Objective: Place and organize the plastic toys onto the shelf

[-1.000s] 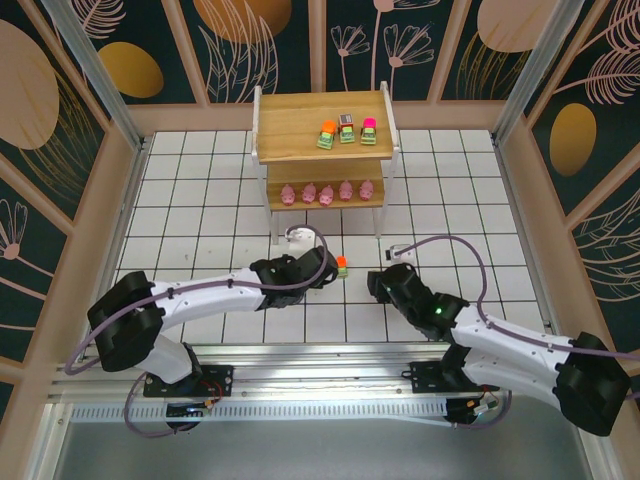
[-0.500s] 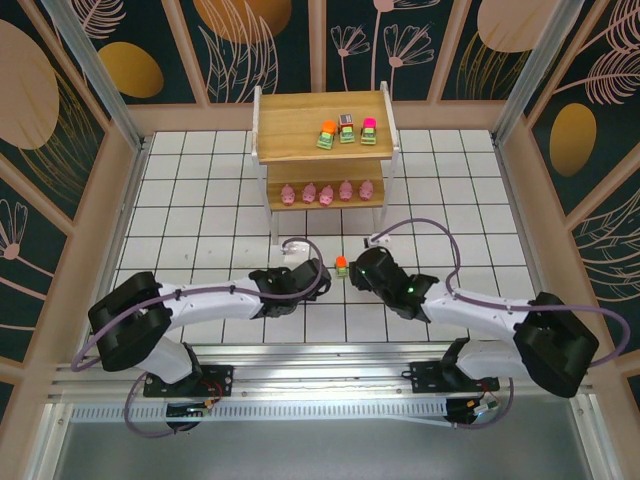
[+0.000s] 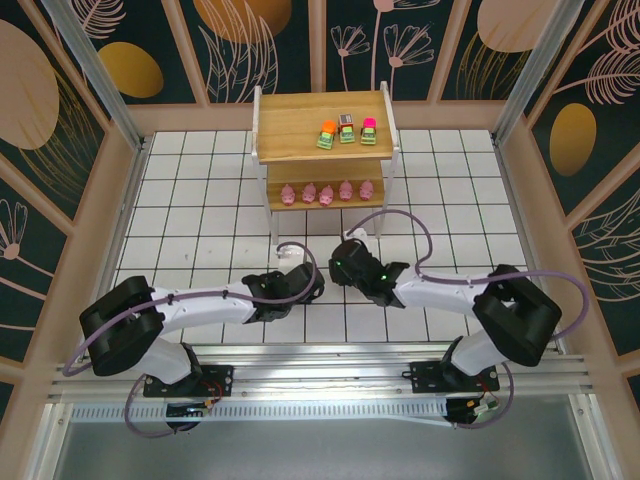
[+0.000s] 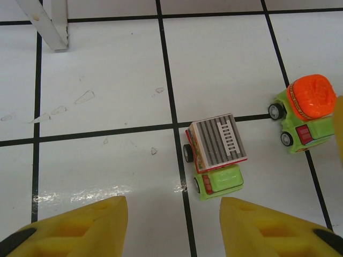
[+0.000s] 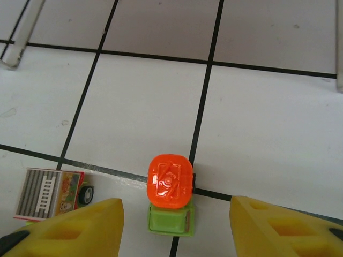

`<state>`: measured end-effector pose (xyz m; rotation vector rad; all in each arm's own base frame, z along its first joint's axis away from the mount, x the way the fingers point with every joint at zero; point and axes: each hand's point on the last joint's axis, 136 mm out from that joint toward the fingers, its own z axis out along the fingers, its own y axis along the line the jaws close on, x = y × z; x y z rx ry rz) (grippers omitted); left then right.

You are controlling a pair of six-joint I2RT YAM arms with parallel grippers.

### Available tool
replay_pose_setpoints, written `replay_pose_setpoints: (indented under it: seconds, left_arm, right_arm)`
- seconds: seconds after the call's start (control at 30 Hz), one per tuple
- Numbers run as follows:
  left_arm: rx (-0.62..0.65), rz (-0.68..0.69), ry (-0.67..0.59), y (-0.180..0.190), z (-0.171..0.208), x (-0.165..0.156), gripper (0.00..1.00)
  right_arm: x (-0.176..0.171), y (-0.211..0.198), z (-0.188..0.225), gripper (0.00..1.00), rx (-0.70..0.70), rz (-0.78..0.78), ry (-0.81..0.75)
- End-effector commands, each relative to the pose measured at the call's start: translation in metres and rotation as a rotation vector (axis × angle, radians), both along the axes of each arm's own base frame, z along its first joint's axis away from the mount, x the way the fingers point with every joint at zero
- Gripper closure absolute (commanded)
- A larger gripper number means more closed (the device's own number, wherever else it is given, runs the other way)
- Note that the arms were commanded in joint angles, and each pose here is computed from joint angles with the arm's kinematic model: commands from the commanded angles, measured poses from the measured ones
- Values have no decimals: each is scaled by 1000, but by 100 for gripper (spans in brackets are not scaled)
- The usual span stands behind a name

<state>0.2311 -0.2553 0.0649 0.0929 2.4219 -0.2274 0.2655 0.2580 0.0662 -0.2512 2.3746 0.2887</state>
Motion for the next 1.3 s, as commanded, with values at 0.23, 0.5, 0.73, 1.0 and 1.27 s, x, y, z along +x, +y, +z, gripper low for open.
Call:
replay_pose_setpoints:
  seconds: [0.23,0.5,0.73,1.0,1.27]
  left_arm:
    - [-34,24,-11,7,5,-1,51]
    - [-33,35,-9,13,2,-4,51]
    - [-36,41,-13,17,2,-5,51]
    - [-36,42,-11,18,-1,-6,51]
    - [-36,40,-11,17,-2,-6,51]
  right_arm:
    - [9,13,-11,45,-34,-5,26]
    - [13,18,-21,46,-58,-2,51]
    - [12,14,-30,47,-84,-15,68]
    - [6,10,-41,48,-94,-20,92]
    - [3,10,-45,51,-99,-20,104]
